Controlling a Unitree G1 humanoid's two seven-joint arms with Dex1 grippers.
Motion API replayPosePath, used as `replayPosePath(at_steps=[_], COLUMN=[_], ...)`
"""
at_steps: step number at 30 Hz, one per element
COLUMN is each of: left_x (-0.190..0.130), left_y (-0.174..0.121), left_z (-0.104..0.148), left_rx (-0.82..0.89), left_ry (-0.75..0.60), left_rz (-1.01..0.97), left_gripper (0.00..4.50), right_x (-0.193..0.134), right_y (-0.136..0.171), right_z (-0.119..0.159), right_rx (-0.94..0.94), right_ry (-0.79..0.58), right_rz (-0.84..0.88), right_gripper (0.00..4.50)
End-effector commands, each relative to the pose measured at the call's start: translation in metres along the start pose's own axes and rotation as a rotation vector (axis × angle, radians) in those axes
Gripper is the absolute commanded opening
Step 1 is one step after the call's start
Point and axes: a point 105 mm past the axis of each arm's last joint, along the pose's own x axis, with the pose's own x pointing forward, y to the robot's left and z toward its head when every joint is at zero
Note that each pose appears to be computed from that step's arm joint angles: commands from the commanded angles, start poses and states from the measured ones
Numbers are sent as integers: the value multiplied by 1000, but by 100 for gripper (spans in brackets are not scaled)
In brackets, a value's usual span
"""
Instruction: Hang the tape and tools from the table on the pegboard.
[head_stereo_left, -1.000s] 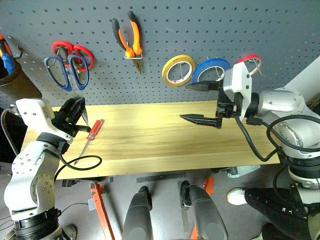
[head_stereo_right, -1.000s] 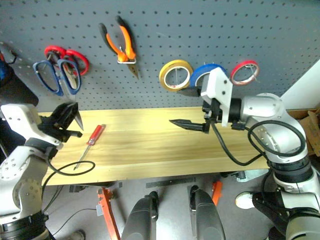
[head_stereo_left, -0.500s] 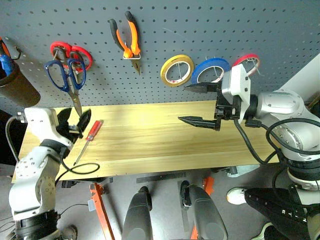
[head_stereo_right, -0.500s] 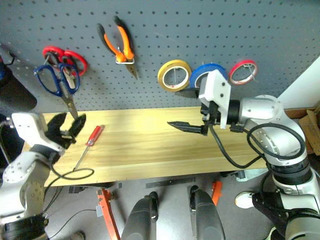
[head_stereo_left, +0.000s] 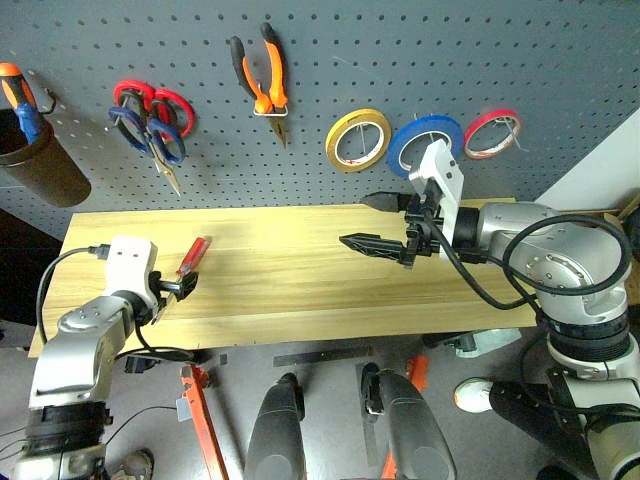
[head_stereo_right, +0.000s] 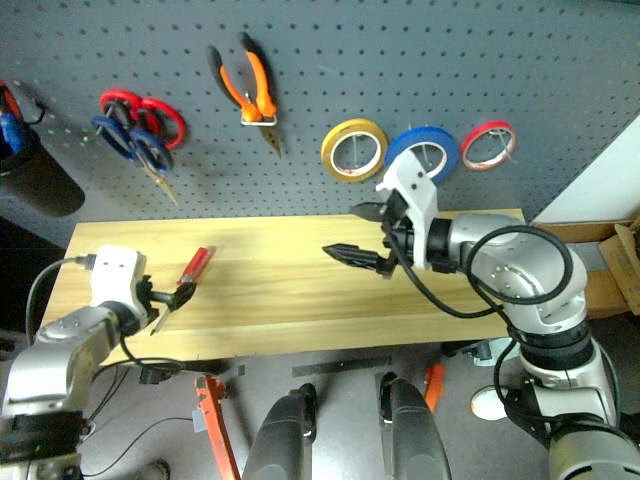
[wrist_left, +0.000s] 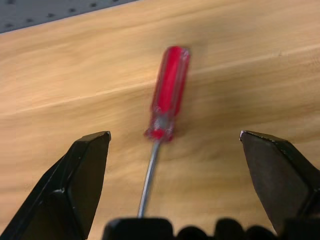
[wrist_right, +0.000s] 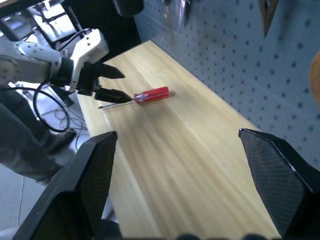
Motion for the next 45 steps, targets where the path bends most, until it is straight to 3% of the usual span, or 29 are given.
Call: replayPosePath(at_steps=[1,10,24,27,35,36,41,45], left_x=[11,45,54,54,49,47,24,-11], left_y=[19,15,10,13,29,31,35,30], left_z=[10,10,1,0,-3,-1,6,16], left_rx=[73,41,32,15,-7,-3,-31,-34], left_ry=[13,76,139,148,135,119,-23,-196], left_rz=[43,-30,-70,-56,6,15,67,129], left_gripper=[445,445,445,381,101,83,83,83], right_x=[2,5,15,15,10,10,5,1], right_y=[17,26,27,26,21,20,14,11], right_z=[0,-3,14,13,14,14,15,17], right_rx=[3,-1,-41,-49,-86,-88,-90,-101], right_ry=[-13,6,-22,-15,-2,-1,-6,-22], right_rz=[8,0,-8,-15,-39,-43,-62,-69], right_gripper=[421,421,421,421,421,421,421,421])
